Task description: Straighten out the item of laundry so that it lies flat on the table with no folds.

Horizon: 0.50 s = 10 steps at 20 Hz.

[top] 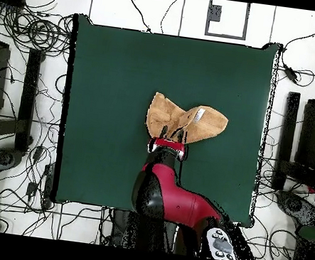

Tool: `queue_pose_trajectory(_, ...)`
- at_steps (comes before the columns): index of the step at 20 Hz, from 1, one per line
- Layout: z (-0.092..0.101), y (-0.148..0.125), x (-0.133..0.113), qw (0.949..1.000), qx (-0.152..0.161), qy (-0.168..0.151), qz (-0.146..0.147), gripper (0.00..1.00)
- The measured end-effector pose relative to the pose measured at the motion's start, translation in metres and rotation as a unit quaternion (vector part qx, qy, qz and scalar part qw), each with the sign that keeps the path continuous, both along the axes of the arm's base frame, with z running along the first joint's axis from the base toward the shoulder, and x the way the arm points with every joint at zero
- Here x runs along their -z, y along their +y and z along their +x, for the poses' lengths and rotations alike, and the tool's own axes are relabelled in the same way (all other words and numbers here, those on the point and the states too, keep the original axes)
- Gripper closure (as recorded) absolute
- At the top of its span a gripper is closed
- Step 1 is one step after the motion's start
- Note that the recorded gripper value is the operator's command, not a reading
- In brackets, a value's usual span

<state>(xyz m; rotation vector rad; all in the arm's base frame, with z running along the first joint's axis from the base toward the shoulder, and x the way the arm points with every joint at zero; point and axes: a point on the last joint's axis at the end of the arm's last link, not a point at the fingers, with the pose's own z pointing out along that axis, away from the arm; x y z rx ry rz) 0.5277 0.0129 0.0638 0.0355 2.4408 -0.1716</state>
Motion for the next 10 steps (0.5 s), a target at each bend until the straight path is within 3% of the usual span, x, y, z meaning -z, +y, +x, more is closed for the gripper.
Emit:
queue_pose_trajectory(8, 0.0, -0.0007, 0.0, 1.0, 0.001, 0.0, 0.0, 0.0)
queue_pose_trajectory(9, 0.0, -0.001, 0.0, 1.0, 0.001, 0.0, 0.0, 1.0)
queue_pose_trajectory(10, 0.0, -0.0019, 0.0, 1.0, 0.002, 0.0, 0.0, 1.0)
